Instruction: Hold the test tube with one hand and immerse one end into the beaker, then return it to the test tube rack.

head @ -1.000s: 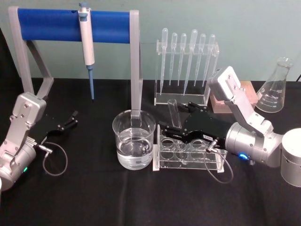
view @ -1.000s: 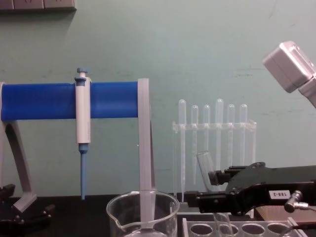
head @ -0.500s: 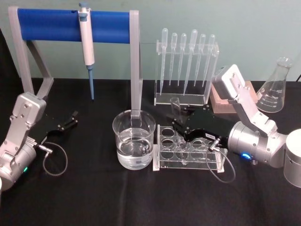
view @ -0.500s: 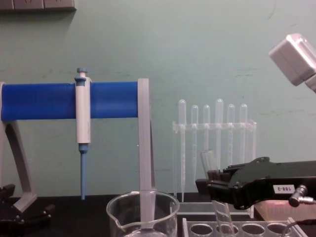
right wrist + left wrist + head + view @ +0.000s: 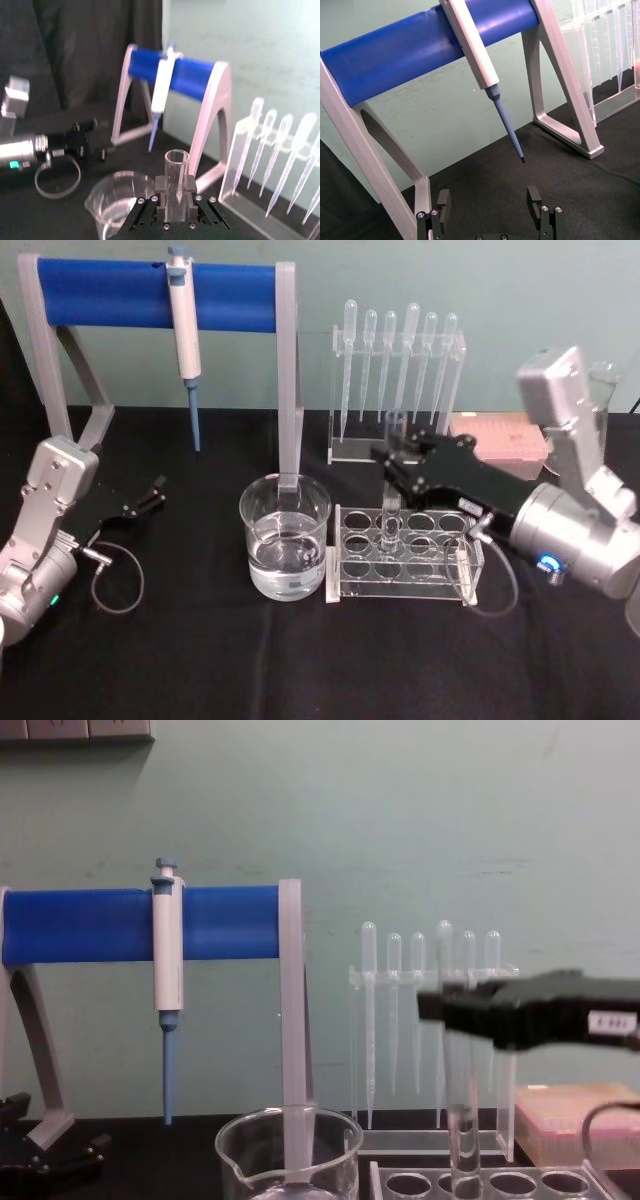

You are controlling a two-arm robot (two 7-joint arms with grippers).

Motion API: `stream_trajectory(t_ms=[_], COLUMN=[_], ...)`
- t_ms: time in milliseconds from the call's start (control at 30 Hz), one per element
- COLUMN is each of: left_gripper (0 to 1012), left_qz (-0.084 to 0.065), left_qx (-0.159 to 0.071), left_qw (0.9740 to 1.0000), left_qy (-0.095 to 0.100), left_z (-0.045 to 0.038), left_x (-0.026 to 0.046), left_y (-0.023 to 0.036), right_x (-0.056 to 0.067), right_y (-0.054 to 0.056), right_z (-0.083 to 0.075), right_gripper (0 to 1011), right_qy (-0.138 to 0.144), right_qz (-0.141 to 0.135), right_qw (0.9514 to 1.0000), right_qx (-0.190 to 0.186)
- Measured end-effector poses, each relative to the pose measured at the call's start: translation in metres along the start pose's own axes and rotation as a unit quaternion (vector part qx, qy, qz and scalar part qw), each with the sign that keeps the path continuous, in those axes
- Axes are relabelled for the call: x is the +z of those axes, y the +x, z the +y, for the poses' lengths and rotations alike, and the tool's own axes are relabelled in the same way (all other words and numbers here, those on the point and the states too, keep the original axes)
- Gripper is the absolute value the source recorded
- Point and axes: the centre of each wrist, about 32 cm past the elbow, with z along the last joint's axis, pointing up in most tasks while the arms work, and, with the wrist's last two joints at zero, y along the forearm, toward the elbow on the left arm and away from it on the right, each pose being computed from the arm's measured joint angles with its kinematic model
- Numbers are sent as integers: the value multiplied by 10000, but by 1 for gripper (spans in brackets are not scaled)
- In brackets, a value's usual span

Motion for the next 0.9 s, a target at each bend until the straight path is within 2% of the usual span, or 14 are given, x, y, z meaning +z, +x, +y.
stream_trajectory(t_ms=[133, 267, 900], left_gripper=[1000, 1000, 1000], left_qz=[0, 0, 0], left_qx=[0, 0, 0], left_qw=[10000, 10000, 10000], left_qy=[0, 0, 0], left_z=[0, 0, 0], left_x=[0, 0, 0], left_y=[0, 0, 0], right_x=[117, 170, 168], right_y=[-12, -26, -31], right_z=[-77, -101, -101], right_gripper=[234, 234, 234], right_qy=[319, 417, 423], right_qz=[62, 66, 87], right_qw=[9994, 9990, 9989], right_qx=[-115, -174, -186])
